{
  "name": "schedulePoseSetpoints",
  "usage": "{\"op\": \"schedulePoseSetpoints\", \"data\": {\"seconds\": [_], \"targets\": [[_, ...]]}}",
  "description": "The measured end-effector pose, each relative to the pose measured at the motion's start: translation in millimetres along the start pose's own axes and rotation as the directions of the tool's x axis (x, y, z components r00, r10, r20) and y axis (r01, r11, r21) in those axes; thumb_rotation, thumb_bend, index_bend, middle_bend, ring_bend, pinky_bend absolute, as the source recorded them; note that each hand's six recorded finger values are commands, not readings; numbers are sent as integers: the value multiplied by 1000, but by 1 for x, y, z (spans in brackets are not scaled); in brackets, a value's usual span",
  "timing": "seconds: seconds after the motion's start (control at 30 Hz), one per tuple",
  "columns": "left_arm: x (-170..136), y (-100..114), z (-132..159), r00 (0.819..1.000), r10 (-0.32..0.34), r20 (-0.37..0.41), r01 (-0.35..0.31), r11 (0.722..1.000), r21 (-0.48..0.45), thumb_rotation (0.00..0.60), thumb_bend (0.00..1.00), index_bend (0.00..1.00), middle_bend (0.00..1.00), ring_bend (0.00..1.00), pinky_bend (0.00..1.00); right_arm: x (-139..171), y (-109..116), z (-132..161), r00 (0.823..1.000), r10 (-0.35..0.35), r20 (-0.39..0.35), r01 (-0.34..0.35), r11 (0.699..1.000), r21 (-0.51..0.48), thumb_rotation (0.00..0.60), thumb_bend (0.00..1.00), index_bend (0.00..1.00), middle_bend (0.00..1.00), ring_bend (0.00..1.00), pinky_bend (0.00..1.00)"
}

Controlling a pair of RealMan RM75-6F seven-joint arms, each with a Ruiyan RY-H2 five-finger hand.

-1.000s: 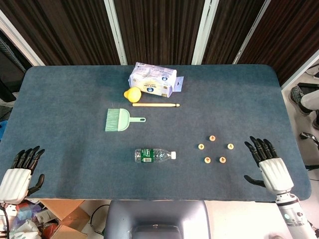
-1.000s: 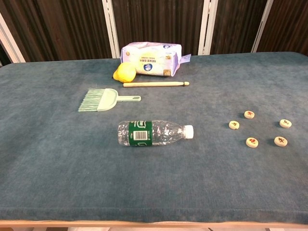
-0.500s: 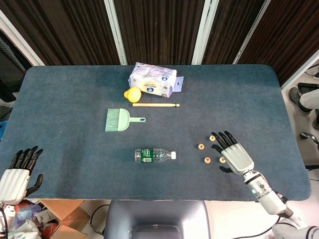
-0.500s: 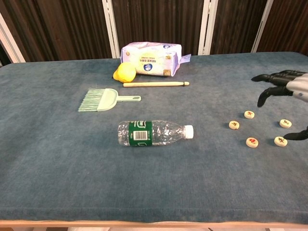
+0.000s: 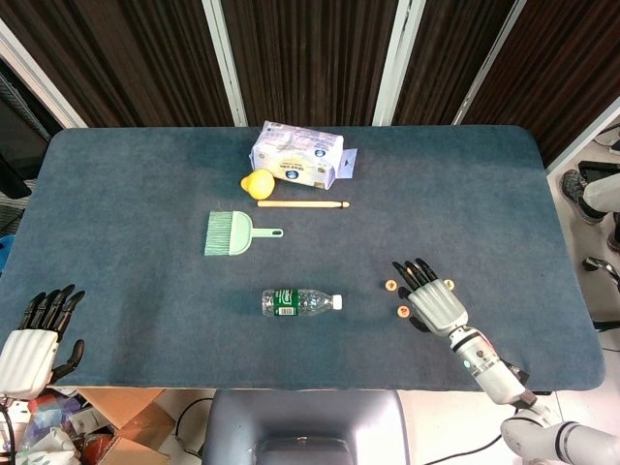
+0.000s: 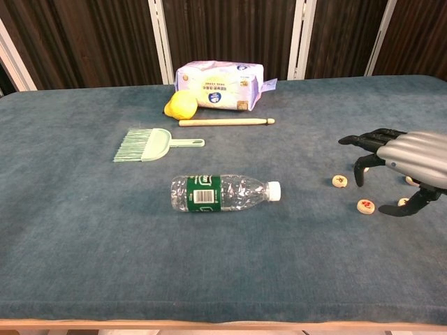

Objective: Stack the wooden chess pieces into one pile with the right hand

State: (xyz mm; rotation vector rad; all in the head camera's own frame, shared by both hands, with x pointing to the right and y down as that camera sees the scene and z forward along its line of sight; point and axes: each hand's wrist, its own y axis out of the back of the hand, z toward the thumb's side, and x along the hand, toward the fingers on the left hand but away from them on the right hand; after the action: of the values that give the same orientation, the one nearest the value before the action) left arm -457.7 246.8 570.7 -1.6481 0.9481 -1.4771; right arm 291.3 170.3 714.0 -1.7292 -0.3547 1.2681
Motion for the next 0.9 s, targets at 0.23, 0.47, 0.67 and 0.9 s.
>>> {"op": "schedulePoseSetpoints", "data": {"seconds": [0.23, 0.47, 0.67, 0.9], "targets": [[0, 0, 0, 1000, 1, 2, -1, 1000, 12, 600, 496, 0, 0, 0, 0, -2, -8, 2, 1000, 20, -3, -20, 1000, -5, 600, 429, 537, 0, 0, 0], [-1, 1, 1, 1000, 5, 4, -5, 1000, 15, 600, 497, 0, 0, 0, 0, -6, -12, 6, 999, 35, -12, -35, 999, -5, 600, 447, 552, 0, 0, 0], [0, 0, 0, 1000, 4, 2, -4, 1000, 15, 600, 497, 0, 0, 0, 0, -6, -14, 6, 999, 45, -9, -45, 999, -3, 600, 470, 559, 0, 0, 0], [0, 0, 0, 1000, 2, 3, -2, 1000, 12, 600, 497, 0, 0, 0, 0, -8, -16, 8, 998, 61, -5, -61, 998, -3, 600, 475, 559, 0, 0, 0]]}}
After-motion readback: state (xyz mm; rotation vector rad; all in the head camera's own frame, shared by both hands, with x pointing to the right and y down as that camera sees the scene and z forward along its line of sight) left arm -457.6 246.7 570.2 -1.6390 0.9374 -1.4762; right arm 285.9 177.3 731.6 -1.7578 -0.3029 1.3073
